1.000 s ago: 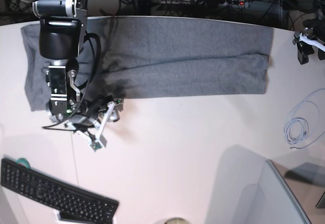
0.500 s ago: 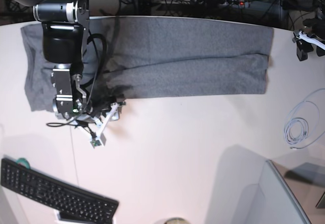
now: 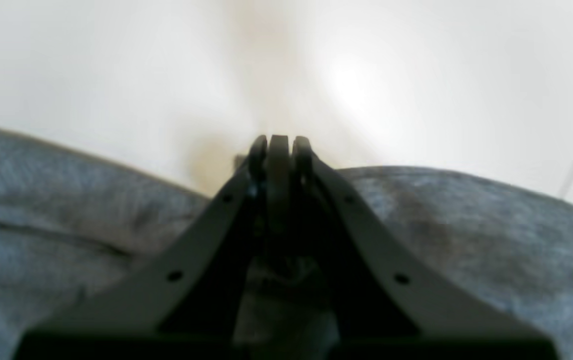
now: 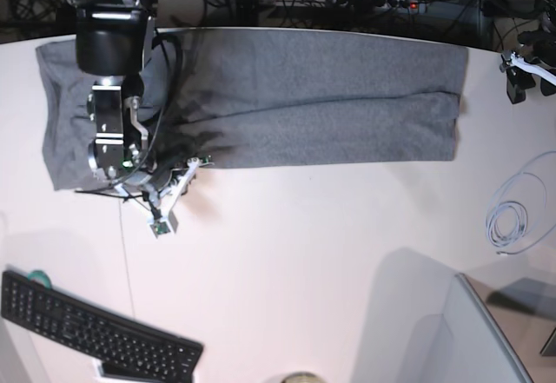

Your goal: Layout the t-shirt on the table in an organized manner, then fold the t-shirt properly

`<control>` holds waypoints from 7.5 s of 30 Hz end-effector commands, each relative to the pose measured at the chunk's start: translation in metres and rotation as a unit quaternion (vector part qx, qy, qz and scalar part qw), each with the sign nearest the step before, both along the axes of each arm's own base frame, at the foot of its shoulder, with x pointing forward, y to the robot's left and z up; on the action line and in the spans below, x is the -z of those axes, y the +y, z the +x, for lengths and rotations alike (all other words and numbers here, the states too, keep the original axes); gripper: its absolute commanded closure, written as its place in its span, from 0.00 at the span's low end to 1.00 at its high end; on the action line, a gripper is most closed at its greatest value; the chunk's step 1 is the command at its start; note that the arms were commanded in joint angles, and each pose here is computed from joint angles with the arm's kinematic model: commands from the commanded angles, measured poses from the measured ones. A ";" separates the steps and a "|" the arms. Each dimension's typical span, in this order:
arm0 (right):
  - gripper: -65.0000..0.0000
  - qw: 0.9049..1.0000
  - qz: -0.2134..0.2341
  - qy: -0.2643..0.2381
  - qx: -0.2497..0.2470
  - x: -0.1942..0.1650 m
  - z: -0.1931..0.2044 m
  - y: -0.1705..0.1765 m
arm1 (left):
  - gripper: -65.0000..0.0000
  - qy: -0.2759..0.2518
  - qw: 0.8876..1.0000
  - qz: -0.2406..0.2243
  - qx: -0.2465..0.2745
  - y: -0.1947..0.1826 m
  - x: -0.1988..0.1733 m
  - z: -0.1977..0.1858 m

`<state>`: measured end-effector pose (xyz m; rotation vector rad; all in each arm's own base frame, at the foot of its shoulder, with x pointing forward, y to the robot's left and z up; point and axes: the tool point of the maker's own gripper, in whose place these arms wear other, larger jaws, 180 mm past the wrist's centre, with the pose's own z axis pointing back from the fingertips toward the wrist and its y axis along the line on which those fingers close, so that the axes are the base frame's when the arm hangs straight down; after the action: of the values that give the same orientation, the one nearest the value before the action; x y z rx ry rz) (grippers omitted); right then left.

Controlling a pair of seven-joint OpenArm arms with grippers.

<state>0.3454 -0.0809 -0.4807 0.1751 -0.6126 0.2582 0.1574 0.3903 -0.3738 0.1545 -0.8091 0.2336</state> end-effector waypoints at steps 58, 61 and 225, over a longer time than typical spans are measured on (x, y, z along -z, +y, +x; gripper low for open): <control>0.48 0.997 0.032 -0.040 0.051 -0.068 -0.128 -0.008 | 0.35 0.012 0.986 -0.049 0.160 -0.098 0.027 0.053; 0.60 0.993 0.014 -0.090 0.076 -0.095 -0.100 -0.033 | 0.36 0.018 0.984 -0.059 0.167 -0.107 0.034 0.052; 0.73 0.931 -0.035 -0.166 0.324 -0.078 -0.086 -0.192 | 0.03 -0.077 0.975 -0.208 0.012 -0.058 0.073 0.051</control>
<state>0.2494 -0.2684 -0.4176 -0.1391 -0.8977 -0.3427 0.1982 0.3222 -0.4618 -0.2806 -0.8371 0.4019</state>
